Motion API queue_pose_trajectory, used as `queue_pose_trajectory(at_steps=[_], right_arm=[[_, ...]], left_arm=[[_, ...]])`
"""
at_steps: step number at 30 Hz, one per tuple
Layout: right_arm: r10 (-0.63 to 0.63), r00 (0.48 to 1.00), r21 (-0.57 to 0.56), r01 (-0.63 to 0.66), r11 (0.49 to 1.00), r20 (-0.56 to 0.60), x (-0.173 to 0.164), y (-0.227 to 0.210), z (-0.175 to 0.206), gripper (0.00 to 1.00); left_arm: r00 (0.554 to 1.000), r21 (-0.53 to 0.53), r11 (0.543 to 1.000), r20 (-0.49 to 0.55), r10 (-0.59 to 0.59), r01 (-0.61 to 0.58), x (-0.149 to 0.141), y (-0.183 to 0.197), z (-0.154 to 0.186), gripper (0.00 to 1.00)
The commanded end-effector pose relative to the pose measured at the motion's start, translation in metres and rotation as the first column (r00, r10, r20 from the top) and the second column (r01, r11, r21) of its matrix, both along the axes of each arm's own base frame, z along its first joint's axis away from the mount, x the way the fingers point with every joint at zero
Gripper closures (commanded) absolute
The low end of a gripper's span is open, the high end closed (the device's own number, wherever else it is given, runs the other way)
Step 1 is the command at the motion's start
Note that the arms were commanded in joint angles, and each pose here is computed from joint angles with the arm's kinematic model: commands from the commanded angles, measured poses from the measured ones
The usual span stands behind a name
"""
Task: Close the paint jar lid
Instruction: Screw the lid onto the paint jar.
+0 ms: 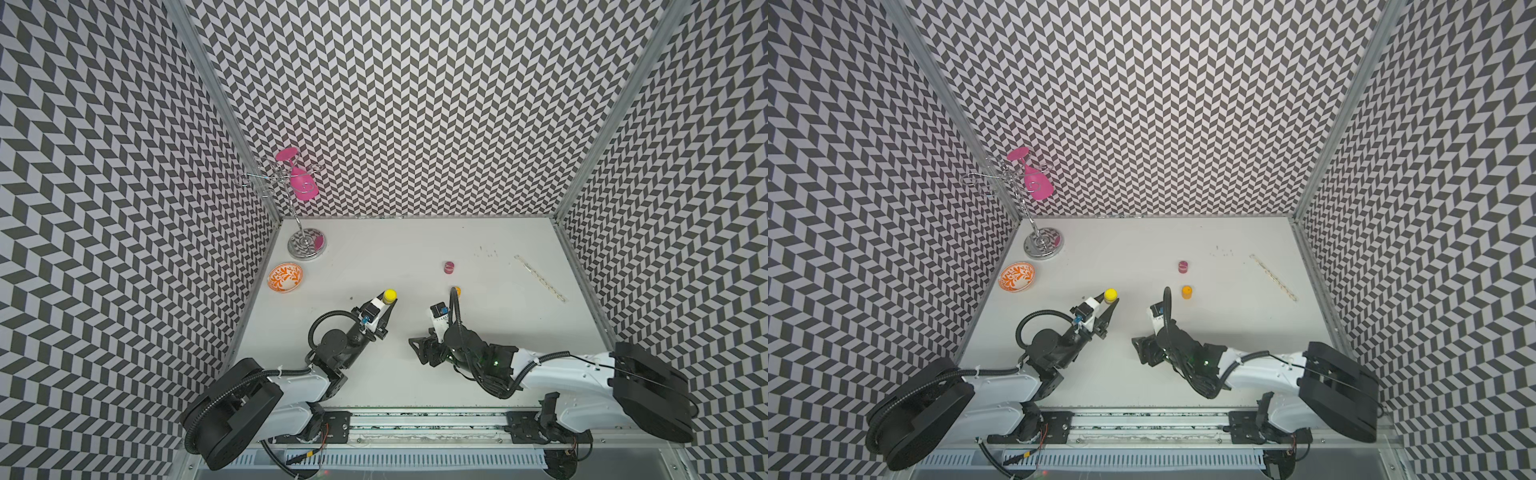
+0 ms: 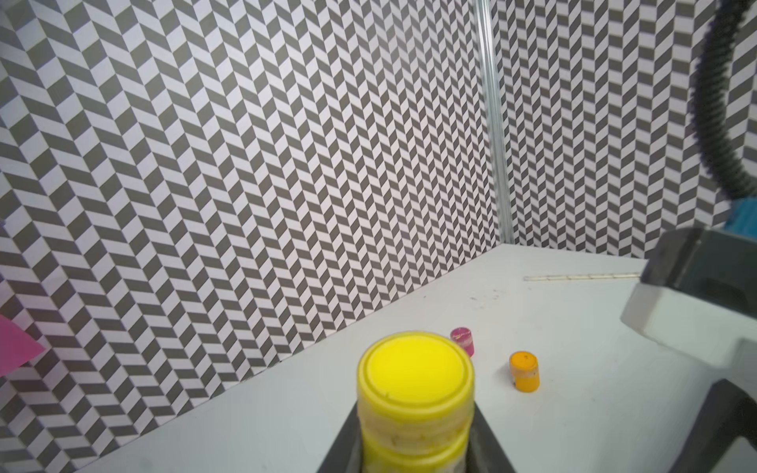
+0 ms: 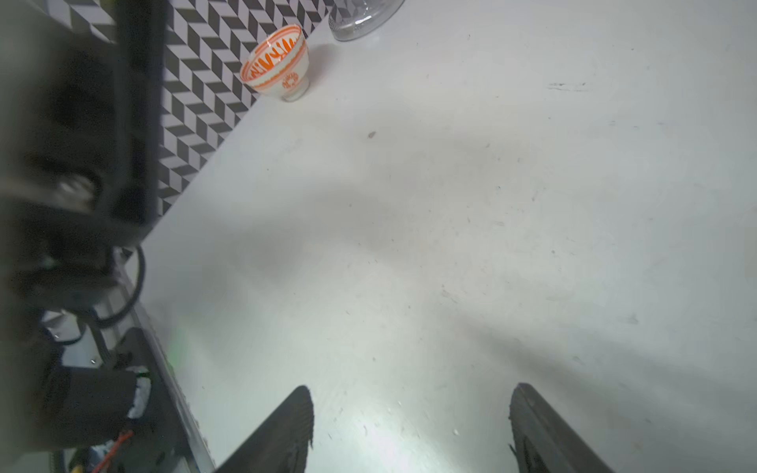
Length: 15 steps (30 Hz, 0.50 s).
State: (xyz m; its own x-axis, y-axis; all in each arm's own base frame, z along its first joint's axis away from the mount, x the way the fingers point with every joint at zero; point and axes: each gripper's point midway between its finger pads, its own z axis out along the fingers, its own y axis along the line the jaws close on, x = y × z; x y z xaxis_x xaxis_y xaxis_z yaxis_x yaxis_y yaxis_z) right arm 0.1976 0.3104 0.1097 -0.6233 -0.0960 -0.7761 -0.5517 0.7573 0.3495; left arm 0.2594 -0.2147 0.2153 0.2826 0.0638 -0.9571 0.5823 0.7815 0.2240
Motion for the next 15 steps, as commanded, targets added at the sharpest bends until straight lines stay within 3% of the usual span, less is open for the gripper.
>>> queue_pose_trajectory(at_steps=[1,6,9,12,15], right_arm=[[0.025,0.987,-0.009,-0.024,1.000,0.162,0.007,-0.012,0.043,0.24],[0.013,0.947,0.043,-0.028,0.999,0.321,0.024,-0.039,0.101,0.23],[0.026,0.906,0.056,-0.054,0.997,0.423,0.030,-0.052,0.136,0.23],[0.210,0.831,0.015,-0.254,0.967,0.515,0.013,-0.042,0.156,0.22],[0.417,0.689,-0.005,-0.515,0.857,0.593,-0.025,-0.021,0.164,0.27]], left_arm=[[0.994,-0.032,0.994,0.019,-0.104,0.104,-0.008,-0.014,0.012,0.75],[0.968,-0.009,0.968,0.029,-0.250,0.250,-0.024,-0.033,0.013,0.75],[0.922,0.014,0.923,0.046,-0.385,0.385,-0.041,-0.047,0.014,0.75],[0.818,0.049,0.820,0.056,-0.573,0.571,-0.071,-0.065,0.012,0.75],[0.657,0.071,0.662,0.082,-0.749,0.746,-0.109,-0.072,0.012,0.75]])
